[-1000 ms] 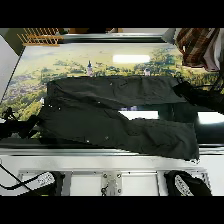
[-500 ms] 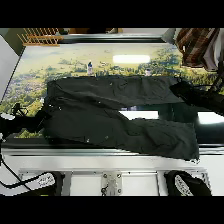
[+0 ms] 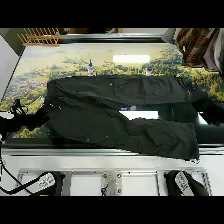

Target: Fold the clothes and pants, and hang the long-sleeved shirts on hangers.

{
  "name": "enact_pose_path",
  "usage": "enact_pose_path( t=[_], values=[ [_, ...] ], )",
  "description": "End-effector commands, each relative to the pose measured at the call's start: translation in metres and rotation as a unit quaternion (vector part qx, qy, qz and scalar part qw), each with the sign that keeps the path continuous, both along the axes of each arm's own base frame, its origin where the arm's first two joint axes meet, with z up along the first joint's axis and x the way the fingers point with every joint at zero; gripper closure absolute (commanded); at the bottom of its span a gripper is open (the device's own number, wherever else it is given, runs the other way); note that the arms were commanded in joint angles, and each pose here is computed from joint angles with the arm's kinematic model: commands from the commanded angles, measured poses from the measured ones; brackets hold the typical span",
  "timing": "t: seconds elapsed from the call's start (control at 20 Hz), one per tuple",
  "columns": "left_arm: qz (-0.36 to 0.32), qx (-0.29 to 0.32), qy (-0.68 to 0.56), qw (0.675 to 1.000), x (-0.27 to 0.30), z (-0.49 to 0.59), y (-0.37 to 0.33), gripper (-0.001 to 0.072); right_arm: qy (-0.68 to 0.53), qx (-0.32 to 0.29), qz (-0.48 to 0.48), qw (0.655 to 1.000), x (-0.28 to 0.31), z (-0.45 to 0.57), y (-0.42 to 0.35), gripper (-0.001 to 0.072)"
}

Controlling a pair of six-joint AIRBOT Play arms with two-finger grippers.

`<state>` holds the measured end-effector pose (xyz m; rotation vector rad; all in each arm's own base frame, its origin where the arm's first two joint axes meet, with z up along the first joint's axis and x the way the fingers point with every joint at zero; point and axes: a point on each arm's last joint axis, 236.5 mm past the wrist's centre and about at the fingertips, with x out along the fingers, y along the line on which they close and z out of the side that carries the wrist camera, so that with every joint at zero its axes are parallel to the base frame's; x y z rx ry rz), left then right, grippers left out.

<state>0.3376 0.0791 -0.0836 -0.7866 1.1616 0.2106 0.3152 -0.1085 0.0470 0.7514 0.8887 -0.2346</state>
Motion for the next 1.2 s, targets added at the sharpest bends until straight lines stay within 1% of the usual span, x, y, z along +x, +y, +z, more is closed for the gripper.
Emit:
enact_pose_path(
  t=[0.0, 0.15, 0.4, 0.5, 0.6, 0.65, 0.75, 0.8, 0.85, 0.9, 1.0, 1.15],
  values=[
    [-0.021, 0.007, -0.013, 1.000, -0.001, 0.013, -0.004, 0.0690, 0.111, 0.015, -0.064, 0.992, -0.081, -0.076, -0.053, 0.0064],
    [-0.021, 0.004, -0.008, 1.000, -0.003, 0.010, -0.005, 0.0690, 0.146, 0.052, -0.074, 0.985, -0.099, -0.120, -0.069, 0.0064],
    [-0.025, -0.020, 0.019, 0.999, -0.009, -0.005, -0.012, 0.0690, 0.152, 0.090, -0.045, 0.983, -0.082, -0.161, -0.061, 0.0066],
    [-0.029, -0.031, 0.032, 0.999, -0.014, -0.012, -0.016, 0.0690, 0.149, 0.089, -0.024, 0.984, -0.074, -0.167, -0.054, 0.0067],
    [-0.027, -0.029, 0.031, 0.999, -0.012, -0.013, -0.015, 0.0690, 0.151, 0.080, -0.014, 0.985, -0.069, -0.170, -0.050, 0.0075],
    [-0.025, -0.025, 0.027, 0.999, -0.011, -0.011, -0.013, 0.0690, 0.150, 0.076, -0.007, 0.986, -0.065, -0.169, -0.048, 0.0176],
    [-0.025, -0.016, 0.019, 0.999, -0.009, -0.007, -0.011, 0.0691, 0.144, 0.064, 0.008, 0.988, -0.055, -0.164, -0.047, 0.0457],
    [-0.027, -0.012, 0.016, 0.999, -0.009, -0.004, -0.010, 0.0691, 0.138, 0.055, 0.014, 0.989, -0.048, -0.159, -0.049, 0.0578],
    [-0.031, -0.011, 0.015, 0.999, -0.010, -0.002, -0.010, 0.0690, 0.130, 0.044, 0.021, 0.990, -0.039, -0.152, -0.053, 0.0679],
    [-0.038, -0.013, 0.016, 0.999, -0.011, -0.002, -0.013, 0.0691, 0.121, 0.030, 0.027, 0.992, -0.028, -0.144, -0.057, 0.0694],
    [-0.053, -0.016, 0.020, 0.998, -0.015, -0.003, -0.016, 0.0691, 0.112, -0.003, 0.021, 0.993, -0.008, -0.128, -0.069, 0.0694],
    [-0.053, -0.017, 0.021, 0.998, -0.016, -0.003, -0.017, 0.0691, 0.124, -0.052, 0.007, 0.991, 0.007, -0.116, -0.087, 0.0693]
  ],
)
